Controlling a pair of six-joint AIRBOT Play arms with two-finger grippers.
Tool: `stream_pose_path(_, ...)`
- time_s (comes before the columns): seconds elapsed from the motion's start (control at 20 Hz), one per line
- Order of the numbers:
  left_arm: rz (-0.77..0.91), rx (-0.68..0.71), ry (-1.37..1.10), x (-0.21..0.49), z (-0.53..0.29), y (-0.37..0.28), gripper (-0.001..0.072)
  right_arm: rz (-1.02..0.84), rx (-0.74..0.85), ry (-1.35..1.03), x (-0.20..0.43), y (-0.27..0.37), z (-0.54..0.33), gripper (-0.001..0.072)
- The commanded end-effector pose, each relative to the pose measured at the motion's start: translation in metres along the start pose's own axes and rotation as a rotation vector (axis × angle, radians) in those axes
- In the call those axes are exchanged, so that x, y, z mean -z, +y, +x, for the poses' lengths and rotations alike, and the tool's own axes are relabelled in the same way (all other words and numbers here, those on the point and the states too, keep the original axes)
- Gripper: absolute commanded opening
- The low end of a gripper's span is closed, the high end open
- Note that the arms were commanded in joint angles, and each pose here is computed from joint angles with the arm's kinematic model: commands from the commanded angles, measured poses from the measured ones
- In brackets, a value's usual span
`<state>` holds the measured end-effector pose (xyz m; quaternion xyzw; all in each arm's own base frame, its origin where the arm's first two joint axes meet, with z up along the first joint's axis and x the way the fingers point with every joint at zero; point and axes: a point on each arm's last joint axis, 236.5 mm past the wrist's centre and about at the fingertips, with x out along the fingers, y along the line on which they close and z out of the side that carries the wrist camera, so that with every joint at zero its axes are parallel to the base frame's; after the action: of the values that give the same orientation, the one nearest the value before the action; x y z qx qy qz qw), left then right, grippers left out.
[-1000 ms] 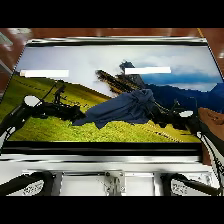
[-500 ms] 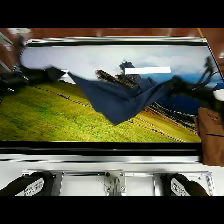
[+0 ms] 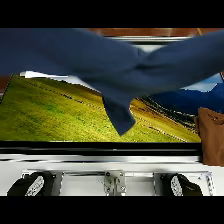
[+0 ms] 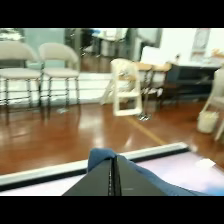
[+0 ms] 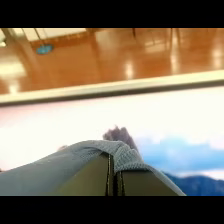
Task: Fold the shirts.
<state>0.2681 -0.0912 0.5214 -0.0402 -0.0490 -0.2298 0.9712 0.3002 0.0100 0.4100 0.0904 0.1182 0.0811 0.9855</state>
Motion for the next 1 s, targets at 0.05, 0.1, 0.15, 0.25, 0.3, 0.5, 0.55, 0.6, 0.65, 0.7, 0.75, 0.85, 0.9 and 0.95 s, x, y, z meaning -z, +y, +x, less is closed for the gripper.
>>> stream_pose_path(0.05, 0.073, -0.162, 0.274, 0.054, -0.044, 0.012, 0.0033, 0.016, 0.01, 0.274, 0.06, 0.009, -0.026, 0.006)
stream_pose_path(0.1, 0.064, -0.185, 0.329, 0.067, -0.048, 0.018, 0.0033, 0.019, 0.017, 0.347, 0.077, 0.008, -0.031, 0.0061)
stream_pose_path(0.15, 0.054, -0.205, 0.369, 0.079, -0.05, 0.025, 0.0033, 0.042, 0.029, 0.417, 0.092, 0.005, -0.035, 0.006)
stream_pose_path(0.25, 0.026, -0.241, 0.421, 0.1, -0.048, 0.041, 0.0033, 0.093, 0.043, 0.6, 0.132, -0.001, -0.046, 0.0061)
stream_pose_path(0.3, 0.01, -0.245, 0.435, 0.108, -0.044, 0.046, 0.0033, 0.119, 0.048, 0.682, 0.151, -0.005, -0.05, 0.006)
stream_pose_path(0.5, -0.053, -0.275, 0.408, 0.128, -0.023, 0.071, 0.0033, 0.233, -0.004, 0.919, 0.231, -0.004, -0.04, 0.006)
stream_pose_path(0.55, -0.079, -0.286, 0.4, 0.134, -0.017, 0.078, 0.0033, 0.257, -0.025, 0.993, 0.257, -0.001, -0.036, 0.006)
stream_pose_path(0.6, -0.105, -0.288, 0.4, 0.141, -0.01, 0.084, 0.0033, 0.268, -0.031, 1.034, 0.279, -0.003, -0.028, 0.006)
stream_pose_path(0.65, -0.144, -0.27, 0.403, 0.152, 0.0, 0.087, 0.0033, 0.281, -0.03, 1.045, 0.299, -0.006, -0.014, 0.0061)
stream_pose_path(0.7, -0.199, -0.241, 0.413, 0.166, 0.012, 0.089, 0.0033, 0.297, -0.027, 1.041, 0.315, -0.009, 0.002, 0.006)
stream_pose_path(0.75, -0.262, -0.208, 0.428, 0.181, 0.025, 0.09, 0.0033, 0.318, -0.022, 1.028, 0.327, -0.013, 0.021, 0.0061)
stream_pose_path(0.85, -0.387, -0.151, 0.482, 0.221, 0.051, 0.092, 0.0033, 0.386, -0.019, 0.99, 0.34, -0.018, 0.062, 0.006)
stream_pose_path(0.9, -0.429, -0.131, 0.519, 0.245, 0.066, 0.093, 0.0034, 0.427, -0.023, 0.975, 0.344, -0.02, 0.081, 0.0061)
stream_pose_path(0.95, -0.458, -0.119, 0.548, 0.266, 0.082, 0.094, 0.0033, 0.483, -0.029, 0.954, 0.349, -0.022, 0.103, 0.0061)
